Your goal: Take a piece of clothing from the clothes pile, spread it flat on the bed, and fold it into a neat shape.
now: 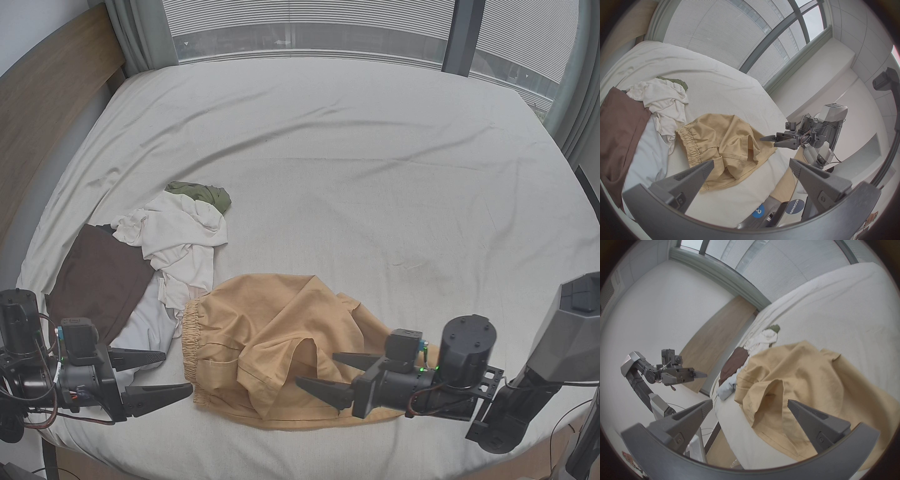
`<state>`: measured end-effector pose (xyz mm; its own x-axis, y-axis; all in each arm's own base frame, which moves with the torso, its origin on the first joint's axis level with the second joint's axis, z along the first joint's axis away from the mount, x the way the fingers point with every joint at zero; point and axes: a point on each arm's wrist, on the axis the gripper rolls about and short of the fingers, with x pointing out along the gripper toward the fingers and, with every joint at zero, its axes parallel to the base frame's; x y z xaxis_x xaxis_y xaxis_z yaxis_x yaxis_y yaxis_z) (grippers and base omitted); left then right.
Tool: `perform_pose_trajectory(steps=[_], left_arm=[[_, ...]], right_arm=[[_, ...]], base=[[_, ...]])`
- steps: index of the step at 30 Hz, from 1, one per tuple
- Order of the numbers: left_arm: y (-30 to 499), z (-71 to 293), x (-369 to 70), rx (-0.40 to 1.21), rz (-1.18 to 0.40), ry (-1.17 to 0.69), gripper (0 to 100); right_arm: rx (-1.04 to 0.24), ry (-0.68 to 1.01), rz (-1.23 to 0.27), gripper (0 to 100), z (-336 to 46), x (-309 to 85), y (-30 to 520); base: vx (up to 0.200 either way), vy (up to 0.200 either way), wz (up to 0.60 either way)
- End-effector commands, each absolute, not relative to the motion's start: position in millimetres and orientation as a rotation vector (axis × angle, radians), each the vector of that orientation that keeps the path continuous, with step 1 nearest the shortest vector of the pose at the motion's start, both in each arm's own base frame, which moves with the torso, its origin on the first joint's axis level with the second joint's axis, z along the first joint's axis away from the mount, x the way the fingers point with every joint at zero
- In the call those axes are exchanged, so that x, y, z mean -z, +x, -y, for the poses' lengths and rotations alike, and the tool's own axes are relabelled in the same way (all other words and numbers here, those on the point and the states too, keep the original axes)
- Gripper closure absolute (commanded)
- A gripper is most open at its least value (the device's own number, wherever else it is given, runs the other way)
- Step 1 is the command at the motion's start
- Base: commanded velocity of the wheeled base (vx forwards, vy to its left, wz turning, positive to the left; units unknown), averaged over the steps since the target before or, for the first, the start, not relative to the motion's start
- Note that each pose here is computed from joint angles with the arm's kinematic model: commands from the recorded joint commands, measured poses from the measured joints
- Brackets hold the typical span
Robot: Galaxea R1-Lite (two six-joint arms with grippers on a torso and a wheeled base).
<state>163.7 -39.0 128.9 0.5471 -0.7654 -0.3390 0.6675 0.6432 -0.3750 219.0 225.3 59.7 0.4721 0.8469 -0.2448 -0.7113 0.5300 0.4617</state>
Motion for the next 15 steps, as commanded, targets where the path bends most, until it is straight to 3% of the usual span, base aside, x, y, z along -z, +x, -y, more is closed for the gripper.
perform_pose_trajectory(steps=[1, 15], left_arm=[[177.9, 36.2, -114.8, 0.825, -0.554, -0.233, 0], [202.5, 26.4, -96.1, 0.759, -0.556, -0.254, 0]], right_arm=[[-0.998, 0.309, -0.518, 0, -247.1, -47.0, 230.7], [-1.01, 0.301, -0.546, 0, -268.9, -29.8, 238.3]], base=[[0.0, 0.0, 0.0], [0.0, 0.0, 0.0]])
